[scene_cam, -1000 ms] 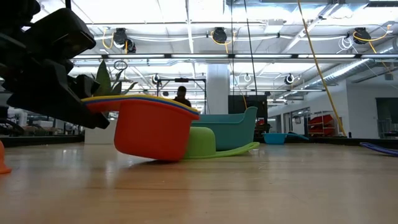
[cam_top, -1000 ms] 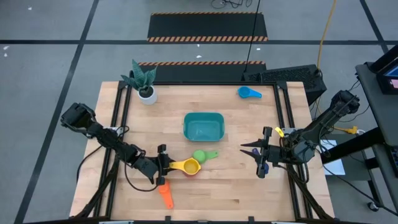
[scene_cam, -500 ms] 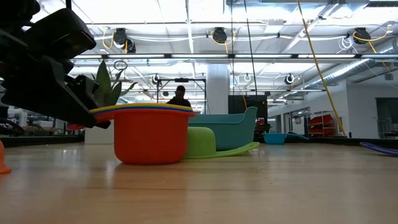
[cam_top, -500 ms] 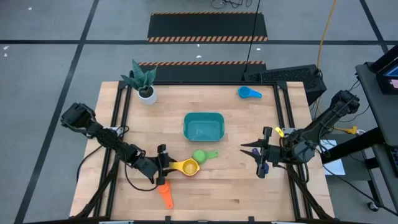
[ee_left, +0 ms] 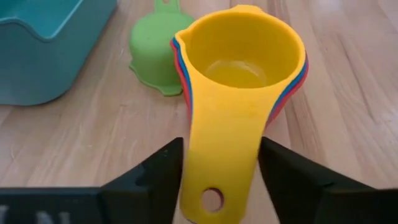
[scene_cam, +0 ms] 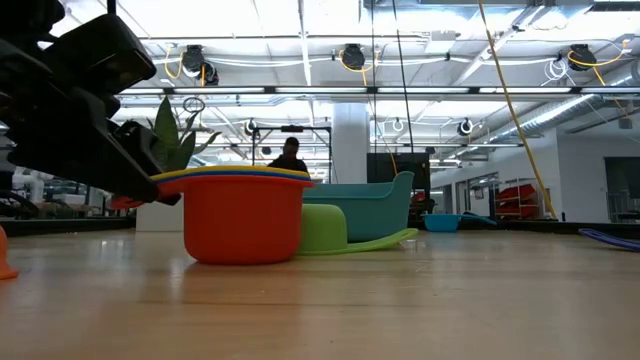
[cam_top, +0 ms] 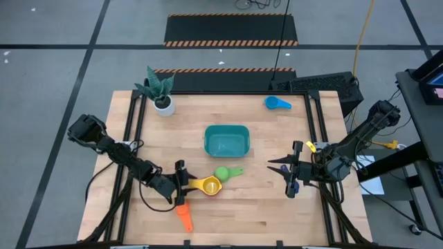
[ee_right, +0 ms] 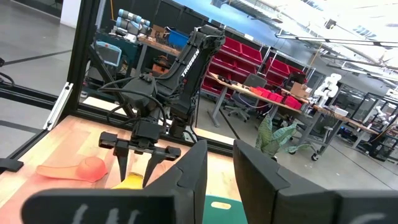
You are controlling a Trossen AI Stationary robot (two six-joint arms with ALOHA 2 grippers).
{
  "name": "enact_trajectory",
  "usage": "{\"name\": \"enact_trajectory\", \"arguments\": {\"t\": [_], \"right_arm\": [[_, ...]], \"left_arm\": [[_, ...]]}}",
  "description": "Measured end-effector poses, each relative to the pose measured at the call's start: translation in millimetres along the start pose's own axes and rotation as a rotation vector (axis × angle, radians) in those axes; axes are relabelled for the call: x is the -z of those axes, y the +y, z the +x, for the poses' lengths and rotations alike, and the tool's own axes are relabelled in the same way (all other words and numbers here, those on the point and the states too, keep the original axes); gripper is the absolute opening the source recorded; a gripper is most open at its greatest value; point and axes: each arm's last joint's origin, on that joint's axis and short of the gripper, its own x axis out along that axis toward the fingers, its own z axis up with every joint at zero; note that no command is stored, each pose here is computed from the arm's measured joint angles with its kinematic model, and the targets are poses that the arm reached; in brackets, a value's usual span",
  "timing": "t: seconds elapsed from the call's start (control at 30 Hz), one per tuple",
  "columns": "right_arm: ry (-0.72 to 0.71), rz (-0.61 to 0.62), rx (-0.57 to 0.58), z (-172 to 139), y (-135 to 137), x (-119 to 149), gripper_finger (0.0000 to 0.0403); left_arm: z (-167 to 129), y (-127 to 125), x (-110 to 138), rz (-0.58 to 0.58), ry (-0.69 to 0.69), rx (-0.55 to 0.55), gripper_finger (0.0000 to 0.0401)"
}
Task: Nest measuring cups in basket
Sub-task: Put the stack of measuring cups into the light blue bin
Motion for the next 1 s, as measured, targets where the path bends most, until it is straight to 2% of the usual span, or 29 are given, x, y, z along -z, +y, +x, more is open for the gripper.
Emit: {"name": "enact_trajectory", "arguments": {"t": [0.17,0.43,0.57,0.7,0.87,1.0], "right_arm": [[0.0,0.0,0.0,0.0,0.0,0.0,0.0073],[0.0,0.0,0.0,0.0,0.0,0.0,0.0073],[0.0,-0.002,0.0,0.0,0.0,0.0,0.0073],[0.0,-0.003,0.0,0.0,0.0,0.0,0.0073],[0.001,-0.004,0.0,0.0,0.1,0.1,0.0073],[0.001,-0.005,0.0,0.0,0.1,0.2,0.0073]], "left_arm": [[1.4,3.0,-0.3,0.014,0.007,-0.013,0.0139],[6.1,11.6,-8.3,0.038,-0.034,-0.036,0.0141],[6.0,8.3,-18.2,0.078,-0.117,0.028,0.0153],[-0.2,5.4,-29.1,0.132,-0.189,0.083,0.0146],[-10.3,12.7,-41.2,0.221,-0.238,0.051,0.0143],[-18.7,28.2,-56.8,0.258,-0.299,-0.004,0.0149]]}}
